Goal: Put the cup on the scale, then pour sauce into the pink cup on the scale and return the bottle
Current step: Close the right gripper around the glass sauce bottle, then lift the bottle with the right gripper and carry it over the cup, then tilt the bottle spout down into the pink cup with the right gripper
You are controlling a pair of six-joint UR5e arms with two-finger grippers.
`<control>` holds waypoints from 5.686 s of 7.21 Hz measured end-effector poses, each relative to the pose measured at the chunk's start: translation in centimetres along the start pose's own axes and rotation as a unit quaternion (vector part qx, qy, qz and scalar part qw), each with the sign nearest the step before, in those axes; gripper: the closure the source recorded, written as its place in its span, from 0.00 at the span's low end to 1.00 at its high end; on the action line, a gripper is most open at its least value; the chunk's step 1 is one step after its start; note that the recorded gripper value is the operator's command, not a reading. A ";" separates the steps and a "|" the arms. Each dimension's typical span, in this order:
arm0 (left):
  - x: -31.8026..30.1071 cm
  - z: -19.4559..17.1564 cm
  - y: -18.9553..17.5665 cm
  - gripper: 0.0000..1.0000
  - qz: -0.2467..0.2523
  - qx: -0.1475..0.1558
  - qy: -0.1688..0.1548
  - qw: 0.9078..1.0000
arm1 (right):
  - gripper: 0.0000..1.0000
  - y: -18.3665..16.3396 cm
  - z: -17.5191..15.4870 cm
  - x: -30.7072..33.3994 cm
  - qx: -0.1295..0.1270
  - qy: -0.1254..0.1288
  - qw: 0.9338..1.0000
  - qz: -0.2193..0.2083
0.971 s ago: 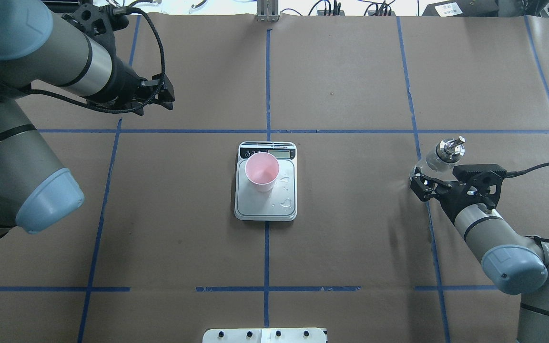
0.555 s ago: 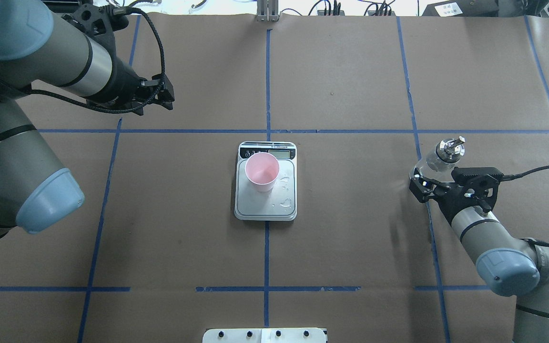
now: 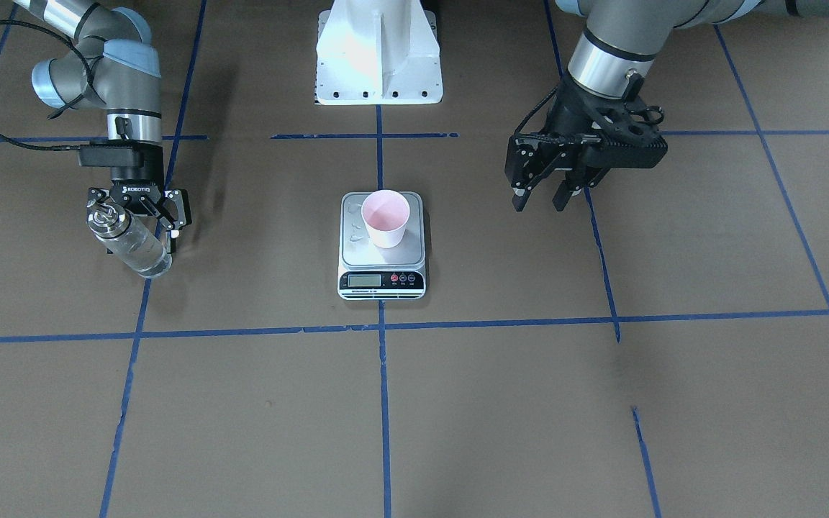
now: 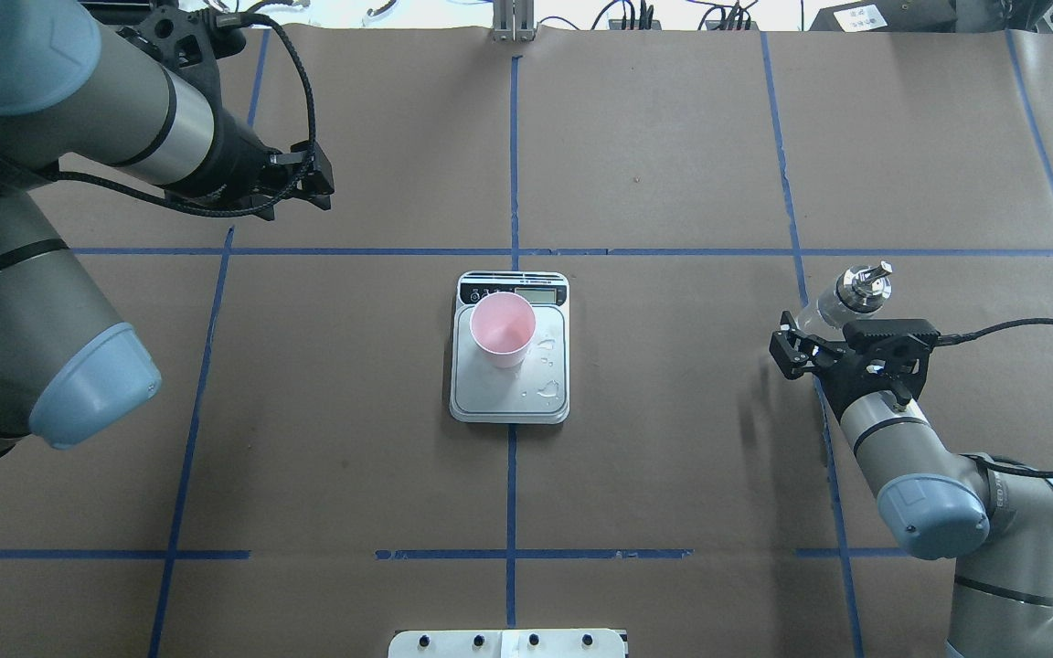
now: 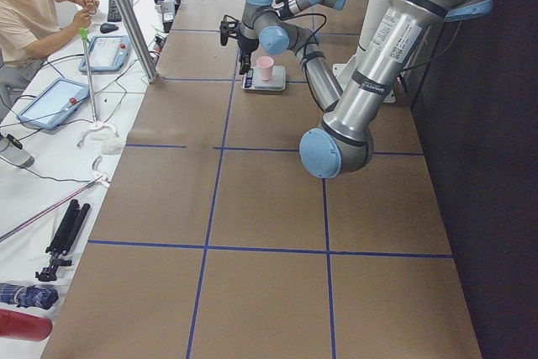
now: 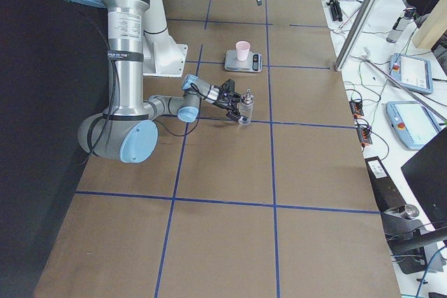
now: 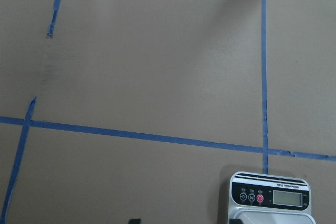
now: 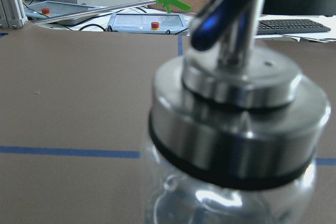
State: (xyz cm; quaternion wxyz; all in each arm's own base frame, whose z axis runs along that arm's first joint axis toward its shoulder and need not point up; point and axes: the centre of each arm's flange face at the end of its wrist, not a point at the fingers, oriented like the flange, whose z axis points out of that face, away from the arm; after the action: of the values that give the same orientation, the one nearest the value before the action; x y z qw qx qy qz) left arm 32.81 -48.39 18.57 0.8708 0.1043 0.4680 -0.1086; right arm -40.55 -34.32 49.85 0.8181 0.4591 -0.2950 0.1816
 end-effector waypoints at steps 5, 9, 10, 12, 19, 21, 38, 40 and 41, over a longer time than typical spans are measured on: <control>0.3 -0.5 0.1 0.36 0.001 0.000 0.004 1.000 | 1.00 2.2 1.8 2.2 0.042 -0.017 0.999 0.026; 0.5 -0.9 0.2 0.36 0.002 0.001 0.007 1.000 | 1.00 0.3 0.7 0.5 0.064 -0.028 0.997 0.023; 0.6 -0.9 0.2 0.36 0.002 0.001 0.008 1.000 | 1.00 -0.8 -0.1 -0.4 0.071 -0.032 0.997 -0.002; 0.6 -1.2 0.3 0.36 0.002 0.003 0.011 1.000 | 1.00 -2.8 -1.5 -3.0 0.073 -0.029 0.995 -0.068; 0.2 -1.1 0.5 0.37 0.002 0.002 0.008 1.000 | 1.00 -5.8 -1.9 -17.9 0.061 0.060 0.965 -0.247; 0.0 -0.9 0.4 0.36 0.001 0.002 0.006 1.000 | 1.00 -6.6 -1.9 -20.4 0.048 0.121 0.932 -0.339; -0.3 -0.5 0.5 0.36 0.000 -0.002 0.002 1.000 | 1.00 -7.2 -5.4 -25.4 0.024 0.176 0.747 -0.640; -0.4 -0.3 0.5 0.36 0.000 -0.001 0.001 1.000 | 1.00 -7.3 -5.3 -25.3 0.021 0.179 0.730 -0.660; -0.4 -0.3 0.5 0.36 0.000 -0.002 0.001 1.000 | 1.00 -7.4 -5.2 -25.2 0.020 0.182 0.719 -0.670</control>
State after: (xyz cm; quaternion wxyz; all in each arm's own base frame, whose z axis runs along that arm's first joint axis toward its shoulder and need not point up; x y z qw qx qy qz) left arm 32.50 -47.83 18.80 0.8706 0.1030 0.4688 -0.1078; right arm -53.88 -34.32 26.61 0.7547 0.5110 0.2477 -0.3284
